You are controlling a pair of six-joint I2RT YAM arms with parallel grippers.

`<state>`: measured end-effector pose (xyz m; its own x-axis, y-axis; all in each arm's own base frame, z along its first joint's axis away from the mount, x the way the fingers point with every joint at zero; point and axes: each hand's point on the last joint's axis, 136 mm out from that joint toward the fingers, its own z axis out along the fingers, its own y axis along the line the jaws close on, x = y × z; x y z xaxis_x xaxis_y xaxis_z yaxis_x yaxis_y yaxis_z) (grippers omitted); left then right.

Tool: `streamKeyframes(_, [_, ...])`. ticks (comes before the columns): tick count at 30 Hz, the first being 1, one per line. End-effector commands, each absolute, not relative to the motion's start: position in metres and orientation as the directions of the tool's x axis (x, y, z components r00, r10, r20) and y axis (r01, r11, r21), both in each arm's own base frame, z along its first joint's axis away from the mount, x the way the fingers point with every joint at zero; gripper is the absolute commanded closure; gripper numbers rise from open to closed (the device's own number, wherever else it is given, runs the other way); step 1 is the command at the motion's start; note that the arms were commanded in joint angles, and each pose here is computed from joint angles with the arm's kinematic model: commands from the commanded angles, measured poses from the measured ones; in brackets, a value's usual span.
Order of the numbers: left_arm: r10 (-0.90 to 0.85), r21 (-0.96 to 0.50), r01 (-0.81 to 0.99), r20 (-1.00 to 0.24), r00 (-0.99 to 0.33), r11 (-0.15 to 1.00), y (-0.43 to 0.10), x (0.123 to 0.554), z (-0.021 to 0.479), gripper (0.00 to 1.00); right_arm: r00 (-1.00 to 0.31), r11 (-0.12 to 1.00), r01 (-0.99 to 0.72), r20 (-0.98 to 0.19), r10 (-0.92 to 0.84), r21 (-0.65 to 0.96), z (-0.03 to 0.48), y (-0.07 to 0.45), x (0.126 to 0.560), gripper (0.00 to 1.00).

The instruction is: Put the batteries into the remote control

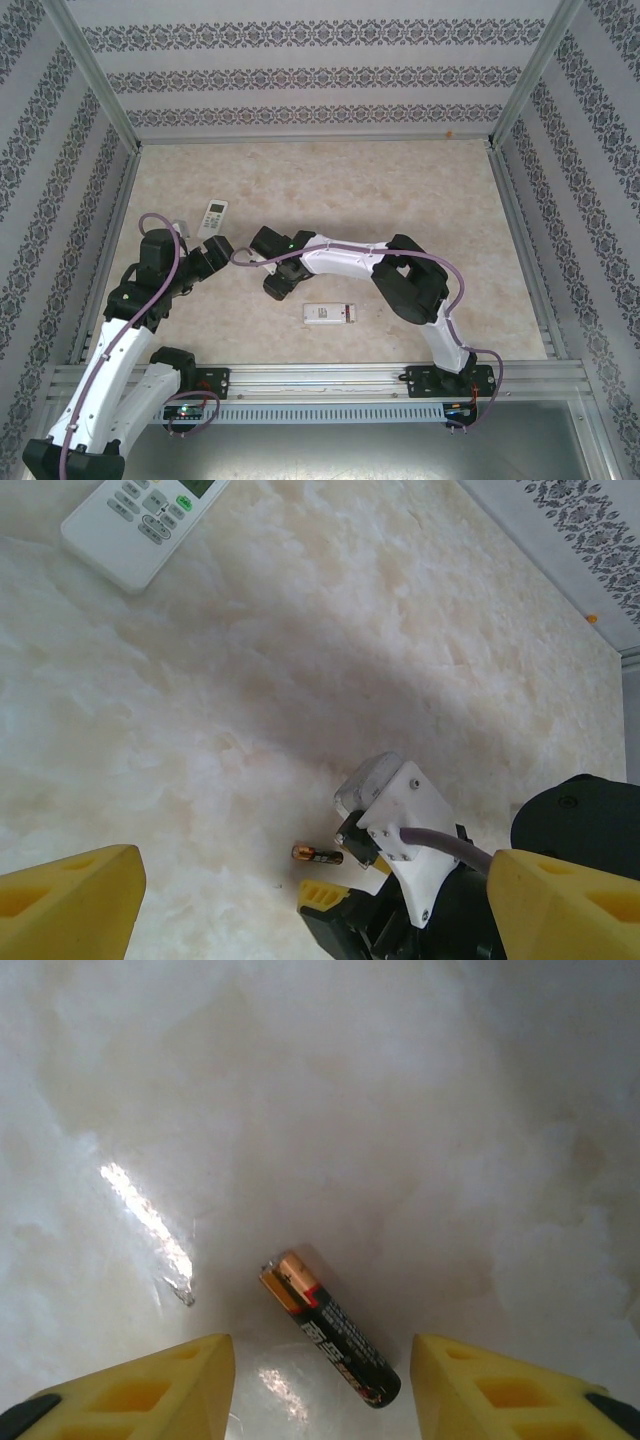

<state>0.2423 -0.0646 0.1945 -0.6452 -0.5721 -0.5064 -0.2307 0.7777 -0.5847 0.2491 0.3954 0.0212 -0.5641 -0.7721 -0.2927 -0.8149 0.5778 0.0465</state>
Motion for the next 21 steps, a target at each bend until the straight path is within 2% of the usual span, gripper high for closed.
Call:
streamKeyframes(1, [-0.575, -0.609, -0.214, -0.492, -0.653, 0.764, -0.07, 0.243, 0.197, 0.11, -0.547, 0.565, -0.825, -0.221, -0.807, -0.02, 0.006, 0.38, 0.25, 0.59])
streamKeyframes(5, [-0.574, -0.612, -0.21, -0.49, -0.656, 0.762, -0.071, 0.244, 0.196, 0.11, -0.558, 0.574, -0.819, -0.226, -0.798, -0.004, 0.006, 0.383, 0.251, 0.7])
streamKeyframes(8, [-0.572, -0.614, -0.21, -0.482, -0.664, 0.761, -0.073, 0.243, 0.193, 0.1, -0.565, 0.581, -0.814, -0.236, -0.791, 0.001, 0.01, 0.386, 0.252, 0.86])
streamKeyframes(12, [-0.538, -0.641, -0.147, -0.472, -0.698, 0.754, -0.086, 0.247, 0.193, 0.07, -0.649, 0.662, -0.747, -0.29, -0.703, 0.066, 0.034, 0.387, 0.26, 0.98])
streamKeyframes(17, [-0.483, -0.688, -0.045, -0.458, -0.746, 0.724, -0.108, 0.253, 0.198, 0.07, -0.837, 0.805, -0.52, -0.359, -0.414, 0.284, 0.087, 0.365, 0.263, 1.0])
streamKeyframes(21, [-0.459, -0.714, -0.003, -0.447, -0.768, 0.7, -0.124, 0.257, 0.193, 0.07, -0.919, 0.904, -0.297, -0.349, -0.184, 0.307, 0.099, 0.311, 0.243, 1.0])
